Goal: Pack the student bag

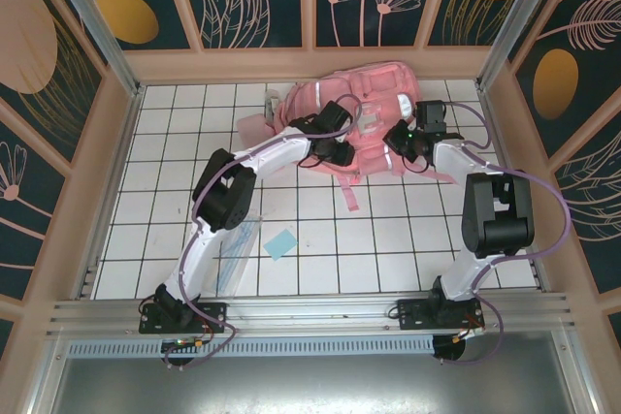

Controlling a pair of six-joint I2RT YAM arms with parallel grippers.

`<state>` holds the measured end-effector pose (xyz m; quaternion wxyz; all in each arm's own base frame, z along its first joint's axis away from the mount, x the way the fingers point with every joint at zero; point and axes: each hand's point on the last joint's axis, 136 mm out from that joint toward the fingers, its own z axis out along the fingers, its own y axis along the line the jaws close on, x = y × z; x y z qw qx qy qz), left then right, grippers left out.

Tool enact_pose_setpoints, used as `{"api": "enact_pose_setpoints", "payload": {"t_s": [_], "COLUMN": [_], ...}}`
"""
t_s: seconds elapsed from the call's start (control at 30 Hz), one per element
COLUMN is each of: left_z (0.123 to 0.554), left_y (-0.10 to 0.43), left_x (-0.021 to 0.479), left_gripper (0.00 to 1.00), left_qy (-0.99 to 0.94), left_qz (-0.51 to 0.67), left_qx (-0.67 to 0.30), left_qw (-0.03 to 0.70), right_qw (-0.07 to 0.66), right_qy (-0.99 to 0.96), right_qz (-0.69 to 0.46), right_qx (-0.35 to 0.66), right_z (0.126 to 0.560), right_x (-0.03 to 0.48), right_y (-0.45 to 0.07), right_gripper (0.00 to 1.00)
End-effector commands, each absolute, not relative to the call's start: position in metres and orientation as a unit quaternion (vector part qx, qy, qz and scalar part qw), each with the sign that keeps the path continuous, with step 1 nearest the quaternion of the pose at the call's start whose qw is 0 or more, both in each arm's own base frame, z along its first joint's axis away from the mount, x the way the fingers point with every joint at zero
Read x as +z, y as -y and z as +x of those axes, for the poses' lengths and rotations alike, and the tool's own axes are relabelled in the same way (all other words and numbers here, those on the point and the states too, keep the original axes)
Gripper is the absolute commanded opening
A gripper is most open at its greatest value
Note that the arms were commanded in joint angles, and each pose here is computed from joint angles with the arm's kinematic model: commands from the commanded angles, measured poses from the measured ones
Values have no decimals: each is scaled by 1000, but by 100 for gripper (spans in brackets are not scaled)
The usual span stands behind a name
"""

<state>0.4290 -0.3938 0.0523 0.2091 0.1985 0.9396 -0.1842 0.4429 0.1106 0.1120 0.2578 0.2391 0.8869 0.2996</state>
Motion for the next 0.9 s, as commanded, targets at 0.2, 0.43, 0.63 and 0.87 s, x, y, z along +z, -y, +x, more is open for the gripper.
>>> {"api": "enact_pose_setpoints", "payload": {"t_s": [0.2, 0.43, 0.63, 0.87], "left_z": [429, 442, 443, 453], "left_y": [352, 372, 380, 384], "left_x": [39, 78, 95, 68], "left_gripper": [31, 53, 66, 56], "left_qy": [-958, -943, -931, -935], "left_qz": [158, 159, 169, 178], "left_qx": [-152, -198, -223, -211], "left_qw": [186, 216, 234, 223], "right_qw": [327, 331, 332, 328], "right_qy": [-866, -868, -868, -868], "right_qz": [202, 200, 197, 195], "right_qx": [319, 312, 314, 318], "right_z": [457, 455, 456, 454], "right_x": [163, 165, 166, 165], "right_y": [-110, -108, -109, -110], "right_gripper": [0, 0, 0, 0]}}
